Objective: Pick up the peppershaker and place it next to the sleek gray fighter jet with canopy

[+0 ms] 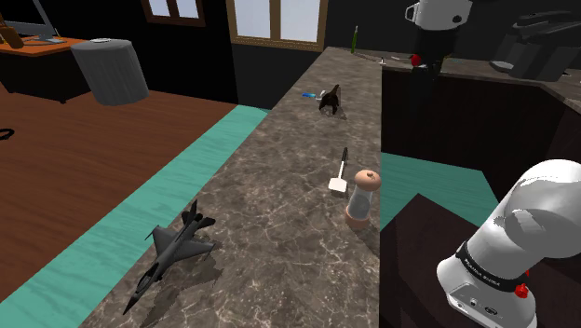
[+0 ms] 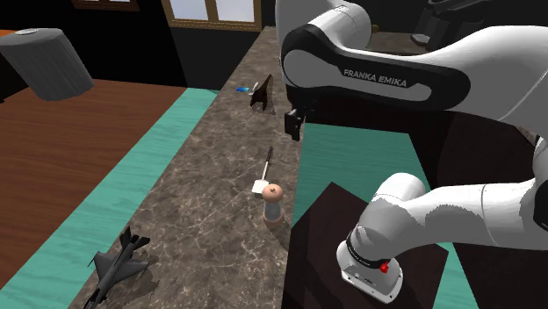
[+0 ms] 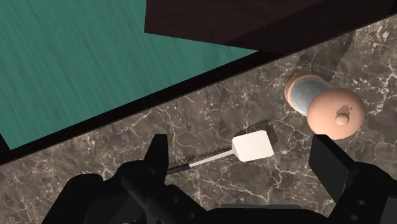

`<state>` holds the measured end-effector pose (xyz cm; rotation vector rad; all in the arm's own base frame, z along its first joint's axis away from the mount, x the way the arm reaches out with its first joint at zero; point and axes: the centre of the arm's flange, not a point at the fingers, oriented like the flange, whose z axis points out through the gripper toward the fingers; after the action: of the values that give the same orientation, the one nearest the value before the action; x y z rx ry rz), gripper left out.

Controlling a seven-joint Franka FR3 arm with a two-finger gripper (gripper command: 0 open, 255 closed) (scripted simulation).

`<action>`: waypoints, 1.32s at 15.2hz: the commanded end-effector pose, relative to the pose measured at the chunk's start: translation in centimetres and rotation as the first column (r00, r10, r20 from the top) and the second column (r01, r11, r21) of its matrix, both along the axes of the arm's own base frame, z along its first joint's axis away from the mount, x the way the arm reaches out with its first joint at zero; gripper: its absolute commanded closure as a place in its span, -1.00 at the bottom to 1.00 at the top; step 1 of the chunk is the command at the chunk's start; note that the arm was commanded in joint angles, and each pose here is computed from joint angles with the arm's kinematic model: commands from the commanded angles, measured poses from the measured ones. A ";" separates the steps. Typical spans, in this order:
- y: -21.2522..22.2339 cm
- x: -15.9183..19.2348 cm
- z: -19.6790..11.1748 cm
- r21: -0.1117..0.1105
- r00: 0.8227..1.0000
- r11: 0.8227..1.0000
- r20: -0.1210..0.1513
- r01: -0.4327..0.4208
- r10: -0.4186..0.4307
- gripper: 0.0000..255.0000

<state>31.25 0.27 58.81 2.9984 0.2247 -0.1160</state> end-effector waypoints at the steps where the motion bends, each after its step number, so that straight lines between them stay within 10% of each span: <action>1: 0.0 0.0 0.0 0.000 1.000 1.000 0.000 0.000 0.000 -1.00; 20: 11.4 2.7 -16.9 0.126 0.996 0.989 -0.022 -0.078 0.081 -1.00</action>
<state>33.94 11.60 42.39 3.1071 0.3660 -0.1398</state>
